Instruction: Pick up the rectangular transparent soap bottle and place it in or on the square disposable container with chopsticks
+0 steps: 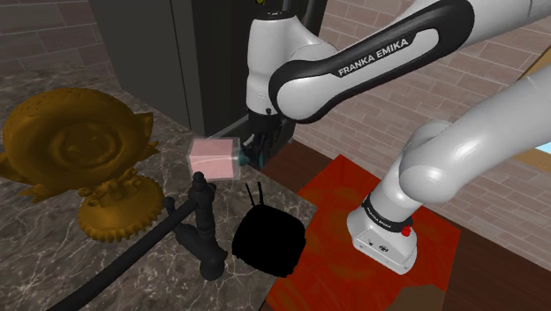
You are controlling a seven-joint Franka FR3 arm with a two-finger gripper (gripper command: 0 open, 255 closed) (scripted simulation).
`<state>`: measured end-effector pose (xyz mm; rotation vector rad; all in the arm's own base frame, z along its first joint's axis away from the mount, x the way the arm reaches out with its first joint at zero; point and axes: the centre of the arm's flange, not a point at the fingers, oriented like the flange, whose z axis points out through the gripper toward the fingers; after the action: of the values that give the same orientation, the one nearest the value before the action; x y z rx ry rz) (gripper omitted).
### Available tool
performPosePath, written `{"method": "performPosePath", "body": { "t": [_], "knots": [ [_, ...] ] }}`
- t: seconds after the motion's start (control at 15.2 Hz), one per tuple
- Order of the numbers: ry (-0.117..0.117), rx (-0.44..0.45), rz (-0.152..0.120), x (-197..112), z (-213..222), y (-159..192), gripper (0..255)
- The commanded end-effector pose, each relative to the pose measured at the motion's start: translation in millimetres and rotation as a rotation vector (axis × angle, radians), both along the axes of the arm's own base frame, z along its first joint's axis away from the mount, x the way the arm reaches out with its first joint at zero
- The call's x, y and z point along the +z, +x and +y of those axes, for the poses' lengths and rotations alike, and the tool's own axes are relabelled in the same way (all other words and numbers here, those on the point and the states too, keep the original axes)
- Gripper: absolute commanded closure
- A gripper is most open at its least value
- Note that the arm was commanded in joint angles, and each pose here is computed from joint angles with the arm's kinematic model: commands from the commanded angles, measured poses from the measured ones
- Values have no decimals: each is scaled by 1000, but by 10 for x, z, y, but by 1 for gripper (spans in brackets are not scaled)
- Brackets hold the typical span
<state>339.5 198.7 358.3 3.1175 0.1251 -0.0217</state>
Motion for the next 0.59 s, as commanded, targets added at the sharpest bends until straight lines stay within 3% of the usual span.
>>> {"method": "performPosePath", "body": {
  "t": [0.0,0.53],
  "knots": [
    [0,0,0,116,5,-1,255],
    [0,0,0,538,5,-1,255]
  ]
}}
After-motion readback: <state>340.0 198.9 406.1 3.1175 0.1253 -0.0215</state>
